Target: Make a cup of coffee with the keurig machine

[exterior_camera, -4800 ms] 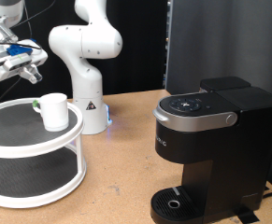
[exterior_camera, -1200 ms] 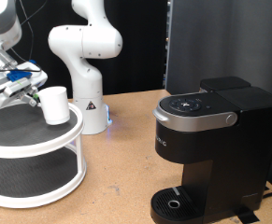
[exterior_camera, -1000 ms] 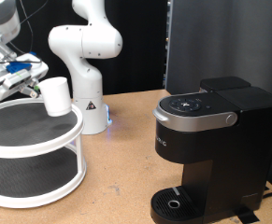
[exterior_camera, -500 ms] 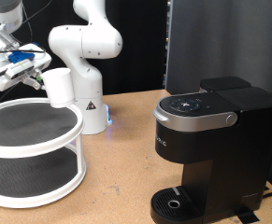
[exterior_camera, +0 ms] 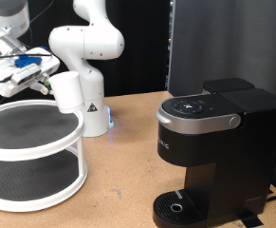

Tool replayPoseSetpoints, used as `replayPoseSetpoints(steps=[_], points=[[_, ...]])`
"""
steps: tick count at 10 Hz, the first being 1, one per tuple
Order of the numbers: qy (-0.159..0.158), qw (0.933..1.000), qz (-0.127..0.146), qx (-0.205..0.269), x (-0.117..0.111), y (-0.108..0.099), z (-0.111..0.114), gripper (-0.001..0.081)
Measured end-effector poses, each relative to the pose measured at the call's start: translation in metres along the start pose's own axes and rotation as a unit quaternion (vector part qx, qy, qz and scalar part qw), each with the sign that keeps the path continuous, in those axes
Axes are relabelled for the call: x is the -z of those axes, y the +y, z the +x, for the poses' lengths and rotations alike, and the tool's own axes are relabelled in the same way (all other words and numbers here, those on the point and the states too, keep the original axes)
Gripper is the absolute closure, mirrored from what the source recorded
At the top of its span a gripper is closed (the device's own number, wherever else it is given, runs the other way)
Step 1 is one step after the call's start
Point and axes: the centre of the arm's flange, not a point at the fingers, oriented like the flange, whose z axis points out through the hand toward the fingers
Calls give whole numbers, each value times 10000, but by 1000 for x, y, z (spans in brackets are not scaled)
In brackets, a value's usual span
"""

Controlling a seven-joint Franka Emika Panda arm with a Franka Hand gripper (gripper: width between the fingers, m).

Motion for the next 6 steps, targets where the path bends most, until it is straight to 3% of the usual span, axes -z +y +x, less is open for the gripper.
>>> replayPoseSetpoints(steps=[6], points=[[-61, 9998, -140, 100, -74, -21, 37, 736]])
